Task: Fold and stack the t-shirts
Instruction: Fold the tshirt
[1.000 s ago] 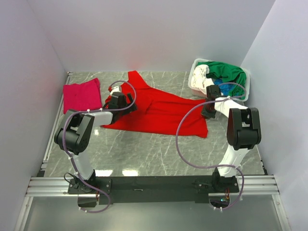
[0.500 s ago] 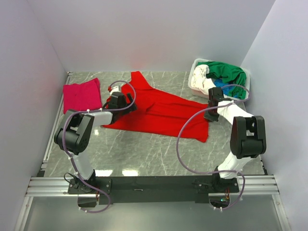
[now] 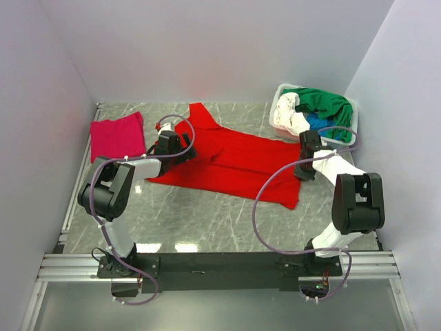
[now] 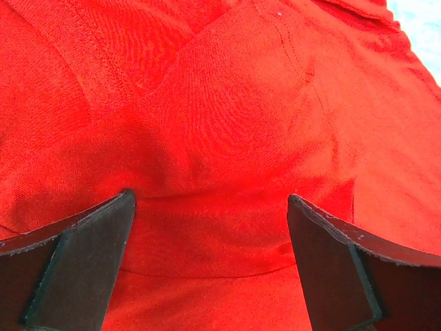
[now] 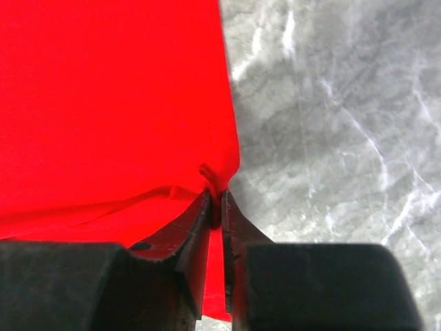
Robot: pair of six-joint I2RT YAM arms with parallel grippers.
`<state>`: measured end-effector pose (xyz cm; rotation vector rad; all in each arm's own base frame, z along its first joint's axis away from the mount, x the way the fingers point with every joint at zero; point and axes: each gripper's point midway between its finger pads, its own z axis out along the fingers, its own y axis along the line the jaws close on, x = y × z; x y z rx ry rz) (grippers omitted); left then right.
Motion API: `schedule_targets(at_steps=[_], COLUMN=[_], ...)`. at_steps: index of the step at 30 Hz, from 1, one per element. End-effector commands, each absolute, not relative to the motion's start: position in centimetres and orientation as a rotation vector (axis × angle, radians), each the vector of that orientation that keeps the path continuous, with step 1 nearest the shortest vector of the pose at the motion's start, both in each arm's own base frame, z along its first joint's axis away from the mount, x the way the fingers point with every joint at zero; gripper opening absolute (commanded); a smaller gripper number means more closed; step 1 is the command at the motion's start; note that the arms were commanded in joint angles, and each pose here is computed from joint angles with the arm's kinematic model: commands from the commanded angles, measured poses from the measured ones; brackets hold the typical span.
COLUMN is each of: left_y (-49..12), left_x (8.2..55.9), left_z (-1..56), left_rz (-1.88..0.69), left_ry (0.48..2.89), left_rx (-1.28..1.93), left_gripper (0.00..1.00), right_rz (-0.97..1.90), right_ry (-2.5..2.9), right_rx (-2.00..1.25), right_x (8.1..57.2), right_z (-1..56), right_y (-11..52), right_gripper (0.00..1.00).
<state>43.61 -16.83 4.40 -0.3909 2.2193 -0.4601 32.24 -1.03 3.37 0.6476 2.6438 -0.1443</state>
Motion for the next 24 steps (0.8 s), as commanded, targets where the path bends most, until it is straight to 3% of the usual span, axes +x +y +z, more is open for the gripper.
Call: schedule_targets(at_steps=[1,10,15,24], left_y=[-16.1,-16.3,-16.5,-16.5], left_x=[43.0,42.8,42.9,42.7], left_z=[3.3,3.9,4.3,5.1], left_rz=[-0.428,-0.447,-0.463,-0.465], left_ry=[2.271,2.265,2.258,2.248], left_rx=[-0.402,-0.386,-0.381,-0.376], left_gripper=[0.99,0.99,0.99,0.99], right_rz=[-0.272,-0.271,-0.102,-0.098], right_ry=[2.598,2.597,2.602,2.680], right_rx=[0.683,0.695,0.669,0.574], right_x=[31.2,29.9,29.6,25.2], right_z=[4.7,4.7,4.8,4.4], right_y=[-3.3,-3.2,-1.2,3.1], right_gripper=[0.19,0.23,0.24,0.38])
